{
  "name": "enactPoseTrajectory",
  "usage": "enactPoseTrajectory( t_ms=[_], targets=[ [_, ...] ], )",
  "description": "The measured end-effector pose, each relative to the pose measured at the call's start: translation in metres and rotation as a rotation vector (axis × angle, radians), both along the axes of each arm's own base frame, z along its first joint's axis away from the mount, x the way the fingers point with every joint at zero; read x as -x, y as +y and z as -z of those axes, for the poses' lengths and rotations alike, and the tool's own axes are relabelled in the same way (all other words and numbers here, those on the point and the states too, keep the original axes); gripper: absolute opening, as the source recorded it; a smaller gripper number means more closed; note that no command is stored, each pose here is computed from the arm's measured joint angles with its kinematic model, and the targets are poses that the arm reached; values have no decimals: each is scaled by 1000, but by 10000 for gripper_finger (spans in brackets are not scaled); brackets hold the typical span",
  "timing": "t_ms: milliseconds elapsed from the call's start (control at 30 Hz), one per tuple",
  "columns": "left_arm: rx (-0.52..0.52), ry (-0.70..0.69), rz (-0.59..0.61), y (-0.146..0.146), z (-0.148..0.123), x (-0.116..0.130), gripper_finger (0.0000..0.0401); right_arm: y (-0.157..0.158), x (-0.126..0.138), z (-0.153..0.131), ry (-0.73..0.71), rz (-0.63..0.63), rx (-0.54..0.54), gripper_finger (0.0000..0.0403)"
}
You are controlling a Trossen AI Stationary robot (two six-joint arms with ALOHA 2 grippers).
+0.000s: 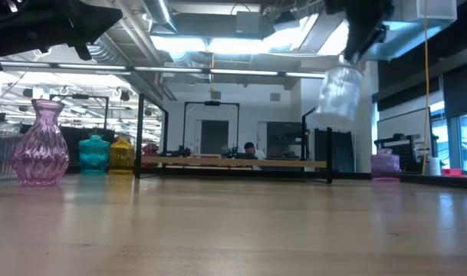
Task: Sort vases onto shelf
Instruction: Put the top right transparent vase on the shelf
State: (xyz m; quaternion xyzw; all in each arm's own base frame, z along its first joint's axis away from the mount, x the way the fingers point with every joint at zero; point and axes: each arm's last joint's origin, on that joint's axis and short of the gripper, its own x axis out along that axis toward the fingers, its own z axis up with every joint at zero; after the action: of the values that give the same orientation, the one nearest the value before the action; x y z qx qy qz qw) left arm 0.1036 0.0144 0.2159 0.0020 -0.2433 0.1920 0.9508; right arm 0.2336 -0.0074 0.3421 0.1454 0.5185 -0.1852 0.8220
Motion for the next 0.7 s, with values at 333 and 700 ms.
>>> enactPoseTrajectory(
  t_ms=[333, 700],
  targets=[
    [0, 0, 0, 0, 0, 0, 1, -10, -38, -23, 38, -49, 99, 101],
    [0, 0, 0, 0, 0, 0, 1, -78, -54, -32, 114, 46, 141, 101]
  ],
)
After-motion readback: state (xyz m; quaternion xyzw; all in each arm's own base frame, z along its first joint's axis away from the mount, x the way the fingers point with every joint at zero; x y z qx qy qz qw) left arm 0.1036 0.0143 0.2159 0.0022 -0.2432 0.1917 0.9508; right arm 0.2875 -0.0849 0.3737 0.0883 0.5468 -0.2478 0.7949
